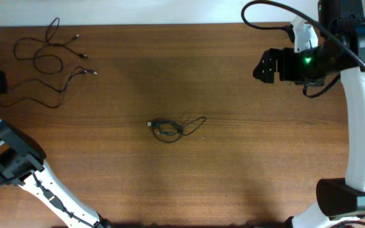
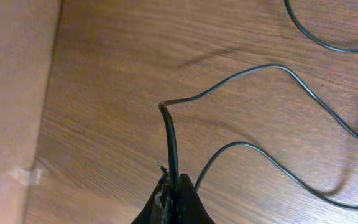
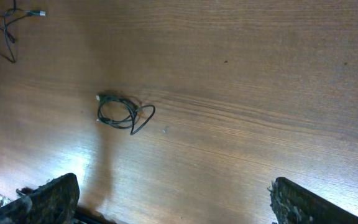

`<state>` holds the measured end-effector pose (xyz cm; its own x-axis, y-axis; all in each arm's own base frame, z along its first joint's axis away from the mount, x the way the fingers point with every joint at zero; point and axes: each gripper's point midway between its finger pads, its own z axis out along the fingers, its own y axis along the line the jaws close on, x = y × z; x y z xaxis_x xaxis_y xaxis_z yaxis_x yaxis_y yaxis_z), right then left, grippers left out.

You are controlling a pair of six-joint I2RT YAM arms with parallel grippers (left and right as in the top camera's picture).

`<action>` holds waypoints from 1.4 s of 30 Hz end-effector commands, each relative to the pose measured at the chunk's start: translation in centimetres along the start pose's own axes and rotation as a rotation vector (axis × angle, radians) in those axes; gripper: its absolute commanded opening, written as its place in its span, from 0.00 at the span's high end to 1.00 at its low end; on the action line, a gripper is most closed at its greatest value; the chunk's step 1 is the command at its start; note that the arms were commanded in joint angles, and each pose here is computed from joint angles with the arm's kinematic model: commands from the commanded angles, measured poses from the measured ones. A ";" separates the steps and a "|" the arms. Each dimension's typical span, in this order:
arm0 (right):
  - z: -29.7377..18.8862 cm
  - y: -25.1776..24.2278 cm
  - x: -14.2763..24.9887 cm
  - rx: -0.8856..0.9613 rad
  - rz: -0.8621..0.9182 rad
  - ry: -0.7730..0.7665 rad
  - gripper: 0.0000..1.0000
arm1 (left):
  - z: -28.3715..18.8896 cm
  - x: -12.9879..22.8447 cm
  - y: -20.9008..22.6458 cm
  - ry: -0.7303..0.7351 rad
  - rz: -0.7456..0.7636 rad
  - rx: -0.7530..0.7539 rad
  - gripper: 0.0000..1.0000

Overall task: Untangle cables
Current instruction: 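Lay the cable beside the other cable at the far left with the left gripper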

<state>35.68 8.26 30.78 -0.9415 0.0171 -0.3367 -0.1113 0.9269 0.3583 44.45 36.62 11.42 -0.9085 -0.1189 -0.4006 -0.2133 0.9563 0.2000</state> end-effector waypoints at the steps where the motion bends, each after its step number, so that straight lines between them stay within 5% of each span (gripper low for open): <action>1: -0.1 -0.2 -0.1 0.009 0.005 -0.005 0.01 | 1.1 -0.3 0.9 -0.027 0.051 -0.007 1.00; 8: -0.1 -0.2 -0.3 0.008 0.003 -0.012 0.01 | 2.6 -1.4 1.4 -0.085 0.180 -0.014 1.00; 11: -0.1 -0.2 -0.3 0.008 0.006 -0.012 0.01 | 3.0 -1.2 2.5 -0.087 0.169 -0.045 0.85; 12: -0.1 -0.2 -0.3 0.008 0.006 -0.012 0.01 | 3.0 -1.0 2.8 -0.086 0.164 -0.048 0.77; 13: -0.1 -0.2 -0.3 0.008 0.006 -0.012 0.01 | 3.0 -0.8 3.2 -0.085 0.158 -0.051 0.53; 14: -0.1 -0.2 -0.3 0.008 0.006 -0.012 0.01 | 3.0 -0.3 3.9 -0.079 0.145 -0.055 0.01; 21: -0.1 -0.2 -0.3 0.008 0.006 -0.012 0.01 | 2.8 1.2 5.4 -0.089 0.023 -0.011 0.01; 32: -0.1 -0.2 -0.3 0.008 0.005 -0.013 0.02 | -1.5 -5.1 -3.0 -0.506 0.062 0.522 0.01; 42: 0.5 -0.3 -0.5 0.005 0.010 0.001 0.02 | -2.6 -8.0 -13.1 -0.420 -0.012 0.733 0.01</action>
<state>35.86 8.27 30.82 -0.9392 0.0176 -0.3430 -0.1134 0.9268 0.3581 52.19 28.26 14.31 -0.6452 -0.0761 -0.7602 0.1812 0.9514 -0.2490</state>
